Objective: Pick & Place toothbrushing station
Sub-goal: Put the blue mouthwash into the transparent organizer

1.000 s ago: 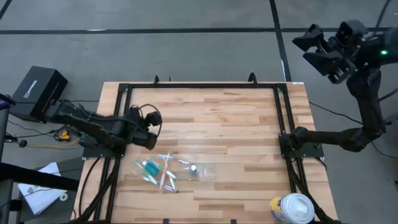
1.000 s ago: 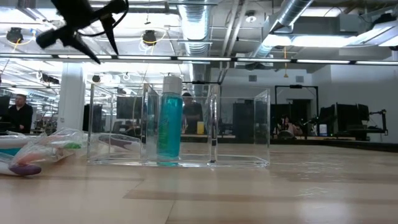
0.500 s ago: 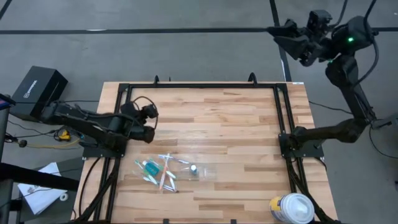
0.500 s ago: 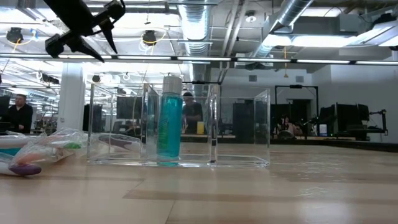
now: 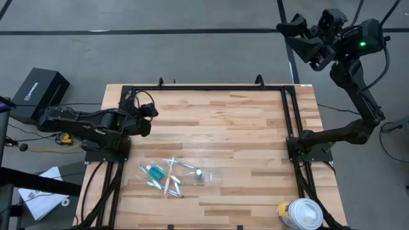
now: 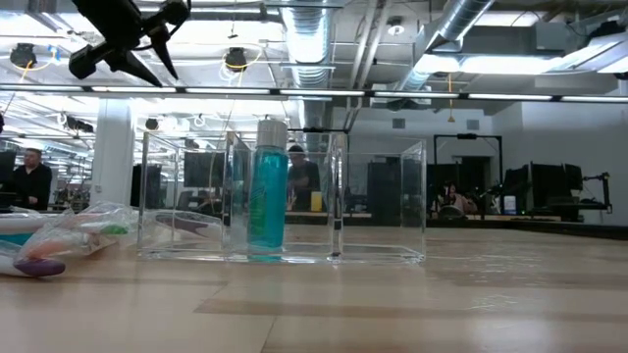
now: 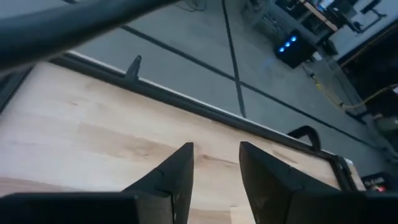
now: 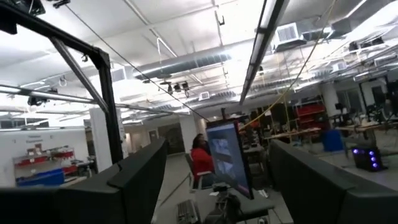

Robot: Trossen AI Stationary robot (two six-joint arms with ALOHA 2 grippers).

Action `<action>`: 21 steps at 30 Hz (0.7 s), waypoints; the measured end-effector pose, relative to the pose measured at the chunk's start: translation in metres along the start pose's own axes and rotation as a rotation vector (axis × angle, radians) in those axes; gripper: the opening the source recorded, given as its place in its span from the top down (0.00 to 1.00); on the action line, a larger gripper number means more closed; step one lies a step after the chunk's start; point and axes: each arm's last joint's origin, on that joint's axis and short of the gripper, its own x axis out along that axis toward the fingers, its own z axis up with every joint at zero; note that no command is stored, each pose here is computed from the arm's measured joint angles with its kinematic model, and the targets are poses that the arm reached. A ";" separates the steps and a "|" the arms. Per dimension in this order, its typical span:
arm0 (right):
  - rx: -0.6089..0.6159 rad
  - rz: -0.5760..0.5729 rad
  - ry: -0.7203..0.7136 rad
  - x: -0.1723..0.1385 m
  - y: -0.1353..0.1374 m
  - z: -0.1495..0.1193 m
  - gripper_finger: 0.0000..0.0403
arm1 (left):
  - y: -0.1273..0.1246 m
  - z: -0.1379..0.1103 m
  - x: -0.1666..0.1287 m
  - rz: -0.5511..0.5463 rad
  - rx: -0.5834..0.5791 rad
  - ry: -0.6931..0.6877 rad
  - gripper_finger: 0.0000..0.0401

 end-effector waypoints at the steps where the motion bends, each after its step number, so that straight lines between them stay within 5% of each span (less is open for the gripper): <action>1: 0.009 0.006 0.005 0.000 0.000 0.000 0.32 | -0.001 0.000 0.001 0.003 -0.012 0.002 0.69; 12: -0.002 0.159 0.075 -0.001 0.006 0.001 0.32 | -0.002 -0.011 0.011 0.084 0.039 0.321 0.73; 21: -0.020 0.202 0.125 -0.007 0.008 0.003 0.32 | 0.001 -0.058 0.008 0.215 -0.007 0.567 0.67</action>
